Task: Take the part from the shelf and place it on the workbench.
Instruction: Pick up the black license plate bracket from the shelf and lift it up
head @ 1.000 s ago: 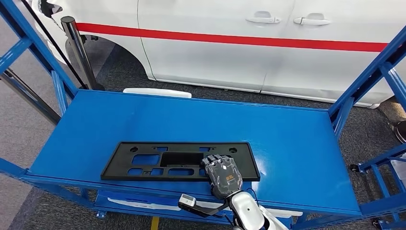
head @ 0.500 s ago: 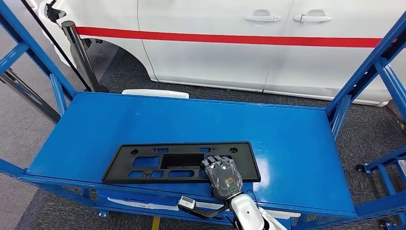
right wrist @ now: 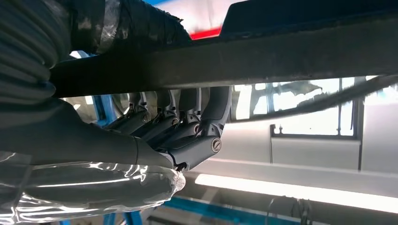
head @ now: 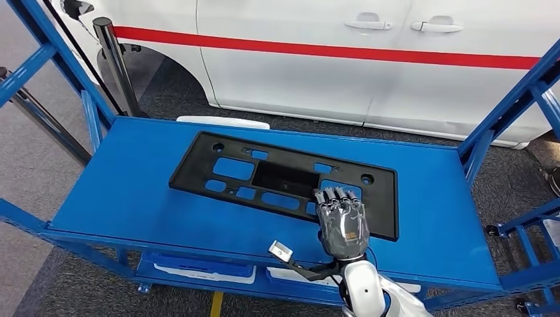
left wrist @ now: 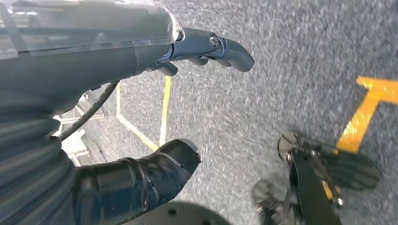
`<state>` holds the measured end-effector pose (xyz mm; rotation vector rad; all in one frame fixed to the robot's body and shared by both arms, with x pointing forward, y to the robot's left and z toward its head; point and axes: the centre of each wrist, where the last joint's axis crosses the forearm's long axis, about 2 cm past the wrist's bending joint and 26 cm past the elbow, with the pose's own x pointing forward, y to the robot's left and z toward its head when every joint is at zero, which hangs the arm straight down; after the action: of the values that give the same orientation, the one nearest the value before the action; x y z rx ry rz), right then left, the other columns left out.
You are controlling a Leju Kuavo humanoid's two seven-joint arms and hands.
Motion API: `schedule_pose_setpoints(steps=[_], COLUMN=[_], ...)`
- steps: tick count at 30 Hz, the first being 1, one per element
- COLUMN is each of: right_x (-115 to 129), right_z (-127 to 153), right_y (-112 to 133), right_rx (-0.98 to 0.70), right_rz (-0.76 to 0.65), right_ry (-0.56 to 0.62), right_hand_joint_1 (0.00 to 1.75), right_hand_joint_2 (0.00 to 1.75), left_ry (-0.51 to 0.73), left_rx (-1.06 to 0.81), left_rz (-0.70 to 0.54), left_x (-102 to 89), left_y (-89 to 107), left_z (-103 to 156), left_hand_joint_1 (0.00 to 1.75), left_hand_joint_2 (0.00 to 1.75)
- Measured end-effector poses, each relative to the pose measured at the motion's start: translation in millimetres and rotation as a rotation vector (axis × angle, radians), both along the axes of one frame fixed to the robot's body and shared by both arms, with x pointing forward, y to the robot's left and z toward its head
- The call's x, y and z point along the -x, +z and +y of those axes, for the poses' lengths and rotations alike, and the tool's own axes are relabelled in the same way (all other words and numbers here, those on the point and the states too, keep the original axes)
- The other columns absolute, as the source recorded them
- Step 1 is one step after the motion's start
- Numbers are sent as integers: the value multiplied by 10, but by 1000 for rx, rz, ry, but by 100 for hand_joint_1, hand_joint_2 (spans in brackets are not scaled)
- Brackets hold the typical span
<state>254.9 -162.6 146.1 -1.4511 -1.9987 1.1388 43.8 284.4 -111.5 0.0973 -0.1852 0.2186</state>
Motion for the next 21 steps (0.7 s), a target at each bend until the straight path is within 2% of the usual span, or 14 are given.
schedule_pose_setpoints(steps=[7, 21], right_x=[-32, -34], right_z=[-74, -111], right_y=[169, 187], right_rx=[-14, -18], right_rz=[-63, -79], right_ry=[17, 24], right_hand_joint_1=[175, 175], right_hand_joint_2=[175, 175], left_ry=[-9, -9], left_rx=[3, 3], left_rz=[-2, -3], left_x=[-5, -13], left_y=[1, 2], left_z=[-8, -11], left_hand_joint_1=[0, 0], left_hand_joint_2=[175, 175])
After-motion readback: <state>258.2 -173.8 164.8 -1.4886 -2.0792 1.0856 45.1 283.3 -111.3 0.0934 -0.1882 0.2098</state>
